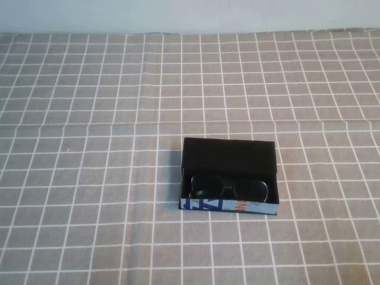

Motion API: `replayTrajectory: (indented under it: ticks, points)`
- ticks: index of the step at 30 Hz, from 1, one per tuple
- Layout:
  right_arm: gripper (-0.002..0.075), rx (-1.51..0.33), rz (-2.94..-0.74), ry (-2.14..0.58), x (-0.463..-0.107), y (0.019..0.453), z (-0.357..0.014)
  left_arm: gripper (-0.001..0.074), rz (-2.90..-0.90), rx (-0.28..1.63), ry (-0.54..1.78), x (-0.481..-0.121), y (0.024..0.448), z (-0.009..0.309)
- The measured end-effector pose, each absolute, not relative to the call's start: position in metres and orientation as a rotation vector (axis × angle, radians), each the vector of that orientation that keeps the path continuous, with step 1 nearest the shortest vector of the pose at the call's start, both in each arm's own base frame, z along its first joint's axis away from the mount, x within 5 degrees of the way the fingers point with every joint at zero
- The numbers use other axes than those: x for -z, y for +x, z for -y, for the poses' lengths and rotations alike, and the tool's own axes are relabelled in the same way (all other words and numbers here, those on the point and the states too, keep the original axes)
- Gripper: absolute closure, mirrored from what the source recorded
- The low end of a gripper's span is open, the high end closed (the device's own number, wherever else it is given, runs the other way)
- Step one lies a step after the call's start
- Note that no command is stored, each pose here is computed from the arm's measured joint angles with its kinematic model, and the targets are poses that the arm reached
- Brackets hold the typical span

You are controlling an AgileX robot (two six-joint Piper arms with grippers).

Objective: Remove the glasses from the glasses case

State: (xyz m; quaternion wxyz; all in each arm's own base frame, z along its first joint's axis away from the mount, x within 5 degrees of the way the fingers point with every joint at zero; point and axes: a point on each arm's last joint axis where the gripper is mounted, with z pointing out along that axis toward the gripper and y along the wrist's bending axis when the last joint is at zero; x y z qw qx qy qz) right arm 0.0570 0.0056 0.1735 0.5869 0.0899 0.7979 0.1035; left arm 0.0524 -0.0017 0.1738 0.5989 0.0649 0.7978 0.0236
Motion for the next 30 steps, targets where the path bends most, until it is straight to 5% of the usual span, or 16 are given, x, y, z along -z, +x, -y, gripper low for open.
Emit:
replayTrajectory:
  ticks: [20,30]
  points:
    - [0.0743,-0.330,-1.816,0.279,-0.177,0.058,-0.007,0.0739,-1.850,-0.055,0.150,-0.174,0.052,0.002]
    - [0.0743,-0.783,-1.686,0.626,-0.185,0.058,-0.016,0.0739,-1.850,-0.055,0.150,-0.174,0.052,0.002]
